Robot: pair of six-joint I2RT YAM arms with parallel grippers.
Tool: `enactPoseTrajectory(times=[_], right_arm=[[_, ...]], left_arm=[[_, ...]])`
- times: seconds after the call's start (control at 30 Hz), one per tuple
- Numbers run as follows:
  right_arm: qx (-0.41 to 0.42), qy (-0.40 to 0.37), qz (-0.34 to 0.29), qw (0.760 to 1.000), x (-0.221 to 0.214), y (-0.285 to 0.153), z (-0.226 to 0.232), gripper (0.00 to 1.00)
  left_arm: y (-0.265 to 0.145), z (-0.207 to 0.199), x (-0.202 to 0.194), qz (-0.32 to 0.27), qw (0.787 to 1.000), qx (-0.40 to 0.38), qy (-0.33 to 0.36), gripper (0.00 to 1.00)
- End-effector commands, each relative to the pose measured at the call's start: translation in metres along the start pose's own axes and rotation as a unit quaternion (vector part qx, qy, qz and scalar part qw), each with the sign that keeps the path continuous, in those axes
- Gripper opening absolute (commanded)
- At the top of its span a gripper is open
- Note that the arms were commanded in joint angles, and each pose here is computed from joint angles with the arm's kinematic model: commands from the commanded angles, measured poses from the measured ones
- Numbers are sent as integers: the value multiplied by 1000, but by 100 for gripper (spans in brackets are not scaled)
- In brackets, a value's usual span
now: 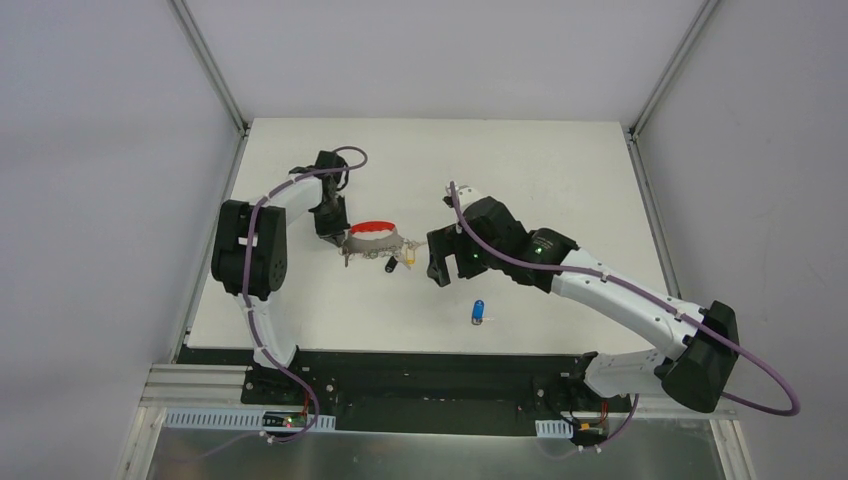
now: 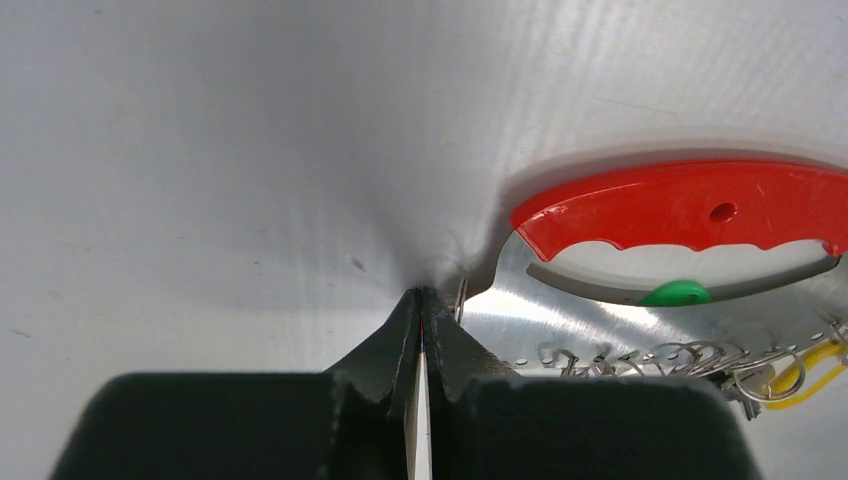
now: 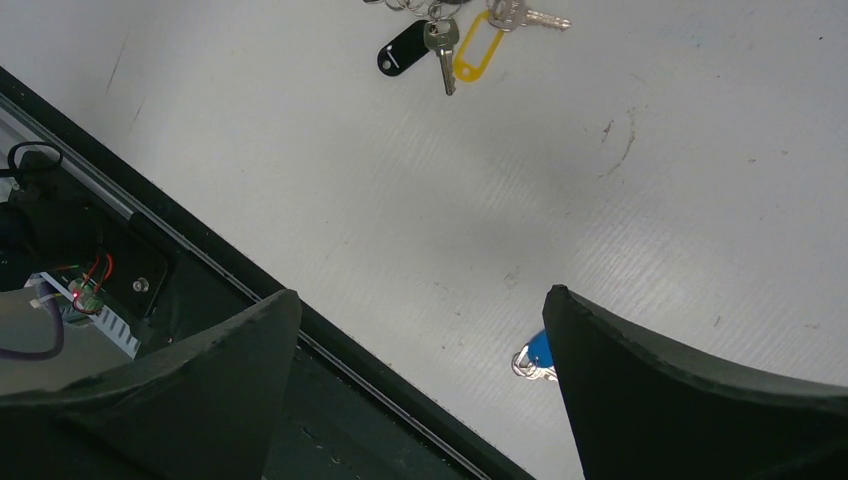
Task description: Put the keys on the keyring
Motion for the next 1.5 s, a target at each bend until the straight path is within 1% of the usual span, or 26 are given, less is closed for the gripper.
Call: enactPoseTrajectory(times=[0.0,0.2,0.47,0.8,0.93,1.03,1.13,1.23,1.33,1.47], right_arm=[[15,10,-27,999,3,-11,4,95],[8,12,-32,999,0,-17,1,96],[-8,12,-25,1000,-6,-24,-5,95],[-34,15,-29,999,-15,-39,-16,96],[-46,17,-28,998,-20,-44,-21,96],[-56,17,-28,998,-23,-49,-25,96],[-59,15,-30,998,-25,-52,-27,96],[-61,15,-32,998,-27,-54,-29,97],[-63,13,-30,998,-28,-53,-30,97],[-65,11,-24,998,-31,-50,-31,98]], left_arm=[[10,-22,-19,33,999,-15,5,0],[5,-46,-23,30,998,-49,12,0],[3,-90,-18,20,994,-105,22,0],[3,-153,-10,9,985,-158,63,0],[-6,-160,3,-14,984,-167,66,0],[-22,-153,7,-43,985,-149,74,0],[-43,-146,3,-56,985,-144,77,0],[-65,-141,-9,-62,982,-162,70,4],[-79,-143,-22,-54,978,-190,73,15],[-88,-156,-40,-30,967,-234,93,32]])
Point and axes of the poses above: each gripper's point midway between its finger pads, its own y axis out along the fingers, its own z axis along the line the jaws close on, x = y × z, the point moved 9 cm from there along -y, back along the fingers, and after that the axes turned 7 degrees about y, right-handed, at the moved point
